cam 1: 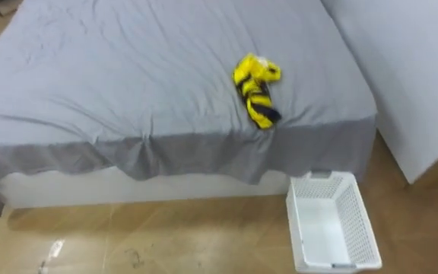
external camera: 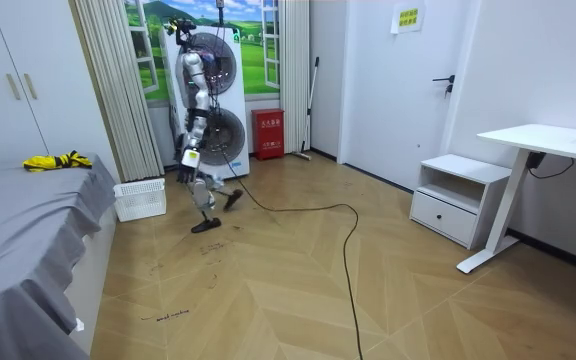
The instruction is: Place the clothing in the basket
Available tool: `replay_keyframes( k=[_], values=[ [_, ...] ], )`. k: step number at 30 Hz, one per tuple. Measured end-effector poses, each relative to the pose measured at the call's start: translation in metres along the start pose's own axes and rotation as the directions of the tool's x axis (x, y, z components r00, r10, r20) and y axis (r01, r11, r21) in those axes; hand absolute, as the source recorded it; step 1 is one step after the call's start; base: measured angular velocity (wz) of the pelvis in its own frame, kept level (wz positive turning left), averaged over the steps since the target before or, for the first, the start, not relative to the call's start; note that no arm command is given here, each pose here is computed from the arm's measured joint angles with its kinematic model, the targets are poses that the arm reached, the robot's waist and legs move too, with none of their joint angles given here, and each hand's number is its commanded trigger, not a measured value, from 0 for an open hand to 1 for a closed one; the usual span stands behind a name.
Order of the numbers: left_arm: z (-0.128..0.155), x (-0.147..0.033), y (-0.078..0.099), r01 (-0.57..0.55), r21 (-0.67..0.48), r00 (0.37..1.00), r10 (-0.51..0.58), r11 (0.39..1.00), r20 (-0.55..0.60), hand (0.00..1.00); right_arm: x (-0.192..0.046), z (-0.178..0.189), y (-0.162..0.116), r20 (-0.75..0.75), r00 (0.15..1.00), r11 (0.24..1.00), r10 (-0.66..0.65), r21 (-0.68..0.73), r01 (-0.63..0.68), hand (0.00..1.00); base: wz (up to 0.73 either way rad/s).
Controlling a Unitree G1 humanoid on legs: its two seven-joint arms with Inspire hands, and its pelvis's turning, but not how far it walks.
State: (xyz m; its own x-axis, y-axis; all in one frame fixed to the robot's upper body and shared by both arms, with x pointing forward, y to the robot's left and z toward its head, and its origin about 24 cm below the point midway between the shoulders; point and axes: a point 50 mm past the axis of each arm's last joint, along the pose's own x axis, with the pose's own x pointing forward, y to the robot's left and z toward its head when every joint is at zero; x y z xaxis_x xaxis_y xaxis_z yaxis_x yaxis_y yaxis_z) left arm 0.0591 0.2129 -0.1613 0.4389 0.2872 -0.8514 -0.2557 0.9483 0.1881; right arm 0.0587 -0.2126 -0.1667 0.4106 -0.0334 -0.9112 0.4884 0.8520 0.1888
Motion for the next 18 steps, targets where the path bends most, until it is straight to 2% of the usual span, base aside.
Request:
replay_keyframes(
  k=[2, 7, 11, 18],
  values=[
    [0.008, 0.002, -0.006, 0.026, 0.047, 0.999, -0.027, 0.999, 0.027, 0.00, 0.003, 0.015, 0.012, 0.056, 0.997, 0.999, 0.045, -0.006, -0.045, 0.00, 0.50],
    [0.006, 0.000, -0.026, 0.096, 0.114, 0.995, -0.098, 0.989, 0.014, 0.00, 0.006, 0.035, 0.025, 0.137, 0.987, 0.996, 0.085, -0.023, -0.083, 0.00, 0.39],
    [0.008, 0.001, -0.025, 0.100, 0.146, 0.994, -0.104, 0.984, 0.020, 0.00, 0.005, 0.060, 0.042, 0.246, 0.959, 0.989, 0.141, -0.070, -0.128, 0.00, 0.10],
    [0.000, -0.003, -0.015, 0.072, 0.127, 0.997, -0.076, 0.989, 0.024, 0.00, -0.002, 0.089, 0.066, 0.380, 0.899, 0.976, 0.217, -0.095, -0.196, 0.00, 0.09]
  ],
)
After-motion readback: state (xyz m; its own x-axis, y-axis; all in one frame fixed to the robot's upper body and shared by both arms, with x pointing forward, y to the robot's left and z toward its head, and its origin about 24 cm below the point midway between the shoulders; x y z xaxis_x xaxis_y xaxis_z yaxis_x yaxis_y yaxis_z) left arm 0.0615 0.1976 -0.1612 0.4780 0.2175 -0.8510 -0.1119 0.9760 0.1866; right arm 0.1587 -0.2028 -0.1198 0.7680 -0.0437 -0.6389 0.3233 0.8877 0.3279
